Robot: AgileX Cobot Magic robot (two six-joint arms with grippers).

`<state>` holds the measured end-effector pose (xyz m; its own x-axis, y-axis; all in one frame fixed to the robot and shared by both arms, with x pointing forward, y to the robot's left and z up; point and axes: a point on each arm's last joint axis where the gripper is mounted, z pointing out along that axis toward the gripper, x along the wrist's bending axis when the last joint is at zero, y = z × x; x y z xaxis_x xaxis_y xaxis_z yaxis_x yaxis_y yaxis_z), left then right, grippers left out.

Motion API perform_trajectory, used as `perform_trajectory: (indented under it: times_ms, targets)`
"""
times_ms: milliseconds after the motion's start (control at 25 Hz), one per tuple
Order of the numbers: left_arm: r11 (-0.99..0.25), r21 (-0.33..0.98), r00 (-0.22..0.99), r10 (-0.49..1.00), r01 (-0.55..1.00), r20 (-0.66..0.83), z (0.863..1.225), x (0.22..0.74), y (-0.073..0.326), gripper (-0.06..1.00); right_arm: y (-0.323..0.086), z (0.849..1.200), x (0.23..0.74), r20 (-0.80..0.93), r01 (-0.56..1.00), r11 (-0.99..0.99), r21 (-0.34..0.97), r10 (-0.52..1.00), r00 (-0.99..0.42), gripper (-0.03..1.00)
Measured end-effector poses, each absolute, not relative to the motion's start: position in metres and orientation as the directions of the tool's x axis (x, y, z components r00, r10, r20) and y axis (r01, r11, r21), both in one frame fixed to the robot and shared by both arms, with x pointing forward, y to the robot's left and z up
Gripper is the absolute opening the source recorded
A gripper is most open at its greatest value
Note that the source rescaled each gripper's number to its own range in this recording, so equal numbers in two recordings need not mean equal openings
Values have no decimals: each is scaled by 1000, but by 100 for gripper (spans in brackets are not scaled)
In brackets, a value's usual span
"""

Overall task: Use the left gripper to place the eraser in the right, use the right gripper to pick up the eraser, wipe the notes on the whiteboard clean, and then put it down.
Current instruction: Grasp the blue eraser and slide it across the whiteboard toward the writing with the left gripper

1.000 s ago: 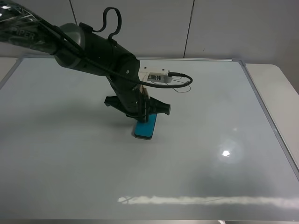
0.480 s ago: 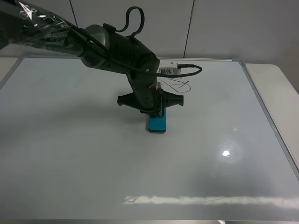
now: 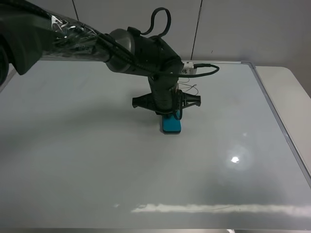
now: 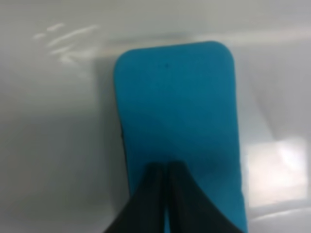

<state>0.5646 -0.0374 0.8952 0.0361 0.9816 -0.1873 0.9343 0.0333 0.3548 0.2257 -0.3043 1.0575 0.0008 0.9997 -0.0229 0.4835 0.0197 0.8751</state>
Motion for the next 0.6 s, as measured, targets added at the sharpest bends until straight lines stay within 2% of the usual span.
perform_trajectory:
  times_ms: [600]
  targets:
    - [6, 341, 37, 992, 940, -118, 904, 556, -48, 0, -305, 1058, 226, -29, 483, 23, 875, 1000, 5, 97]
